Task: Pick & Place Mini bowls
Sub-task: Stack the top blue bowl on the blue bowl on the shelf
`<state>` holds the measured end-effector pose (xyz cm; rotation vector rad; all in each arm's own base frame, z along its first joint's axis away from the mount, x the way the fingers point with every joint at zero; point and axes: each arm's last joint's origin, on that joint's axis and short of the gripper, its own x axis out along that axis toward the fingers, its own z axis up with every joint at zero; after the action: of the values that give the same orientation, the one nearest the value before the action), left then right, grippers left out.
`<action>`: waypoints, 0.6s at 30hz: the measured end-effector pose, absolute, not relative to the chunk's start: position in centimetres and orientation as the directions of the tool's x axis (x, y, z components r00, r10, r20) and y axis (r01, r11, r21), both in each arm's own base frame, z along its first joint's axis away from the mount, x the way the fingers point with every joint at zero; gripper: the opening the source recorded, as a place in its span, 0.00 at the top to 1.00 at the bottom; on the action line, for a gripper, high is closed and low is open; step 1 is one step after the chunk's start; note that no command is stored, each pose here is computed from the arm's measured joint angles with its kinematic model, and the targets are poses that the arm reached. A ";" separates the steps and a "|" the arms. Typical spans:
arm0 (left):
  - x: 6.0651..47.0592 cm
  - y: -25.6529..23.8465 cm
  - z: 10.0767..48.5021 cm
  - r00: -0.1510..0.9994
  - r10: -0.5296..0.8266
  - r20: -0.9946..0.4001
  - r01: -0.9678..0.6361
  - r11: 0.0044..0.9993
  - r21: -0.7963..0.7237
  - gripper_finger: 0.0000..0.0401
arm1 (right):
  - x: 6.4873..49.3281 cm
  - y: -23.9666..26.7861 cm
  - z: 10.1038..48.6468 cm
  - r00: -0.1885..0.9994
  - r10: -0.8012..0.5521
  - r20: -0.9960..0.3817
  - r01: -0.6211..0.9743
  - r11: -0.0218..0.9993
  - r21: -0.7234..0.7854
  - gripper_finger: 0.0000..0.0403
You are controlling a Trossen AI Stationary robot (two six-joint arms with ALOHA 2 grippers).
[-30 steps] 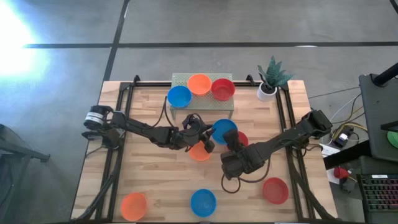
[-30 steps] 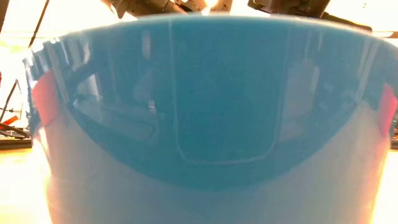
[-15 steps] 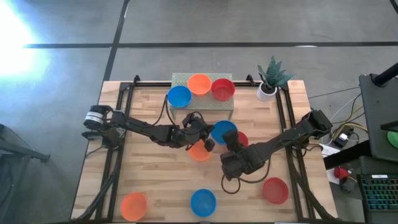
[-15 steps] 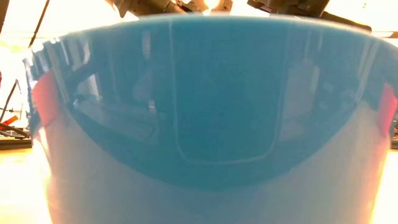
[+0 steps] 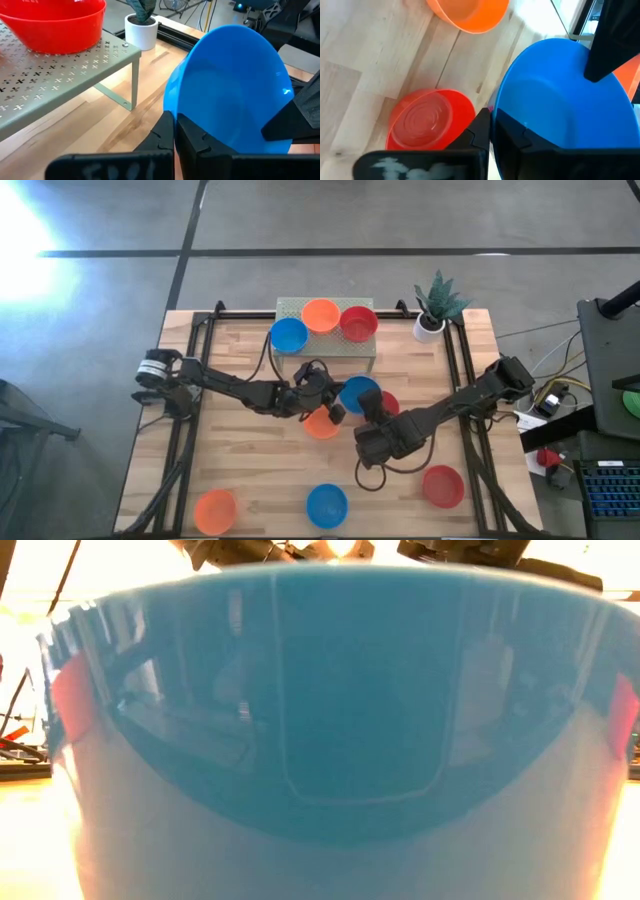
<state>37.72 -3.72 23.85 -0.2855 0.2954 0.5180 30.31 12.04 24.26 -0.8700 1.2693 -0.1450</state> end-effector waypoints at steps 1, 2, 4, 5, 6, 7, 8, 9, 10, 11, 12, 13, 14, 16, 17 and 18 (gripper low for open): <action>37.7 -3.7 23.9 0.829 0.441 -0.345 -0.522 0.831 -0.192 1.00 | 30.3 12.0 24.3 0.334 -0.544 -0.769 -0.357 0.683 -0.638 0.95; 37.7 -3.7 23.9 0.828 0.442 -0.345 -0.523 0.831 -0.192 1.00 | 30.3 12.0 24.3 0.334 -0.544 -0.770 -0.357 0.683 -0.637 0.94; 37.7 -3.7 23.8 0.827 0.443 -0.348 -0.524 0.831 -0.188 1.00 | 30.3 12.0 24.3 0.331 -0.543 -0.772 -0.360 0.683 -0.635 0.91; 37.7 -3.7 23.8 0.826 0.443 -0.349 -0.525 0.831 -0.187 1.00 | 30.3 12.0 24.3 0.330 -0.543 -0.772 -0.361 0.684 -0.634 0.89; 37.7 -3.7 23.8 0.825 0.444 -0.349 -0.525 0.830 -0.186 1.00 | 30.2 12.0 24.3 0.329 -0.542 -0.773 -0.361 0.684 -0.634 0.88; 37.7 -3.7 23.8 0.825 0.444 -0.349 -0.526 0.830 -0.185 1.00 | 30.2 12.1 24.3 0.328 -0.542 -0.774 -0.363 0.684 -0.633 0.86; 37.7 -3.7 23.8 0.825 0.445 -0.350 -0.526 0.830 -0.184 1.00 | 30.2 12.1 24.3 0.328 -0.542 -0.774 -0.364 0.684 -0.632 0.84; 37.7 -3.7 23.8 0.824 0.445 -0.350 -0.526 0.830 -0.184 1.00 | 30.2 12.1 24.3 0.328 -0.541 -0.774 -0.368 0.681 -0.632 0.82; 37.7 -3.7 23.7 0.824 0.445 -0.351 -0.526 0.831 -0.182 1.00 | 30.2 12.2 24.3 0.330 -0.541 -0.774 -0.372 0.679 -0.633 0.80; 37.7 -3.6 23.7 0.823 0.445 -0.352 -0.527 0.830 -0.181 1.00 | 30.1 12.2 24.3 0.331 -0.544 -0.771 -0.374 0.674 -0.637 0.78; 37.7 -3.6 23.7 0.823 0.446 -0.353 -0.528 0.830 -0.180 1.00 | 30.1 12.2 24.3 0.333 -0.546 -0.768 -0.376 0.670 -0.640 0.76; 37.7 -3.6 23.7 0.822 0.446 -0.355 -0.528 0.830 -0.179 1.00 | 30.1 12.3 24.3 0.336 -0.546 -0.767 -0.381 0.666 -0.641 0.75; 37.7 -3.6 23.7 0.821 0.447 -0.356 -0.529 0.829 -0.179 1.00 | 30.1 12.4 24.3 0.338 -0.547 -0.766 -0.384 0.663 -0.643 0.74; 37.7 -3.5 23.7 0.820 0.448 -0.357 -0.530 0.829 -0.178 1.00 | 29.9 12.5 24.4 0.344 -0.544 -0.766 -0.385 0.662 -0.643 0.72; 37.7 -3.4 23.7 0.819 0.449 -0.358 -0.531 0.828 -0.177 1.00 | 29.9 12.5 24.5 0.346 -0.543 -0.765 -0.380 0.665 -0.643 0.72; 37.7 -3.4 23.7 0.818 0.450 -0.359 -0.533 0.828 -0.176 1.00 | 29.9 12.6 24.6 0.347 -0.541 -0.766 -0.374 0.670 -0.642 0.71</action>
<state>37.67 -3.38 23.67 -0.2763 0.3112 0.5304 29.88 12.59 24.59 -0.8908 1.2590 -0.1292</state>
